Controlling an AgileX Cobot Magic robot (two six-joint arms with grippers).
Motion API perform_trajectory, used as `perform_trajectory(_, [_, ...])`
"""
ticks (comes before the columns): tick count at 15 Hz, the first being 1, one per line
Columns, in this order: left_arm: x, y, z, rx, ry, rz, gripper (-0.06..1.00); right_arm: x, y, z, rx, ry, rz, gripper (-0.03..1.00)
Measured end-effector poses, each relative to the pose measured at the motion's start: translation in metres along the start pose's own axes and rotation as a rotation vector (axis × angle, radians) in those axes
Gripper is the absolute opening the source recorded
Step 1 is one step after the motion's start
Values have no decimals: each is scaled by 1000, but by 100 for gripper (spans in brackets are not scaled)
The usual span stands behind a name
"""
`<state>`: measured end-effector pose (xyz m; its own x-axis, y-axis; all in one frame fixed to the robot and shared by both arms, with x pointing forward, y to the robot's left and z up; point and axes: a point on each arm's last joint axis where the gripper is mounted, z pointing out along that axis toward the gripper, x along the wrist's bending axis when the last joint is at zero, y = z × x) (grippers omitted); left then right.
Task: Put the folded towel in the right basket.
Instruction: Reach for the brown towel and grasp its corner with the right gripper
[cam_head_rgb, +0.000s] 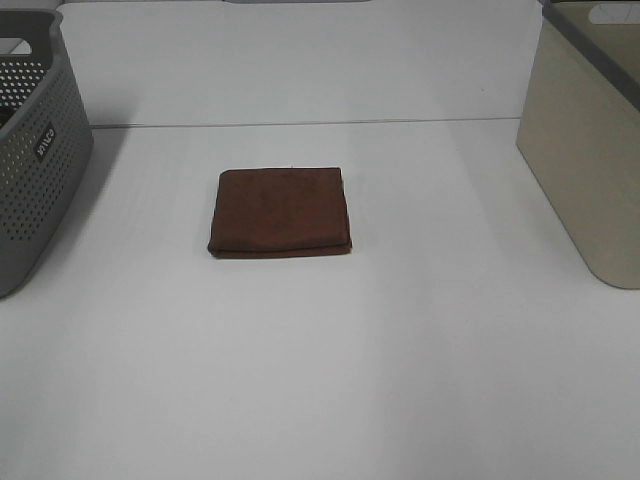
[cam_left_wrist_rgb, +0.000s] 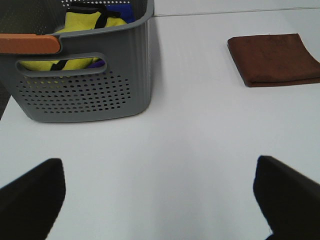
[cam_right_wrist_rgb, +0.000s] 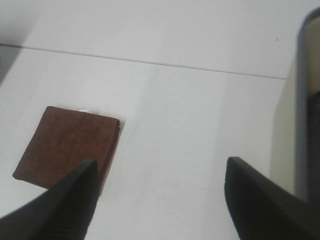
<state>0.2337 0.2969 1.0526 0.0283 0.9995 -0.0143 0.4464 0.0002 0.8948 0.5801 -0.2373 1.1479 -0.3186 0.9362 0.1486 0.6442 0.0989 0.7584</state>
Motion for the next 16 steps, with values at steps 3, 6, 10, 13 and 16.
perform_trajectory(3, [0,0,0,0,0,0,97,38,3,58,99,102,-84,68])
perform_trajectory(6, [0,0,0,0,0,0,97,52,-17,112,254,154,-60,68])
perform_trajectory(10, [0,0,0,0,0,0,97,47,-45,170,488,192,14,68])
perform_trajectory(13, [0,0,0,0,0,0,97,35,-59,203,601,214,77,68])
perform_trajectory(16, [0,0,0,0,0,0,97,28,-69,233,634,274,136,68])
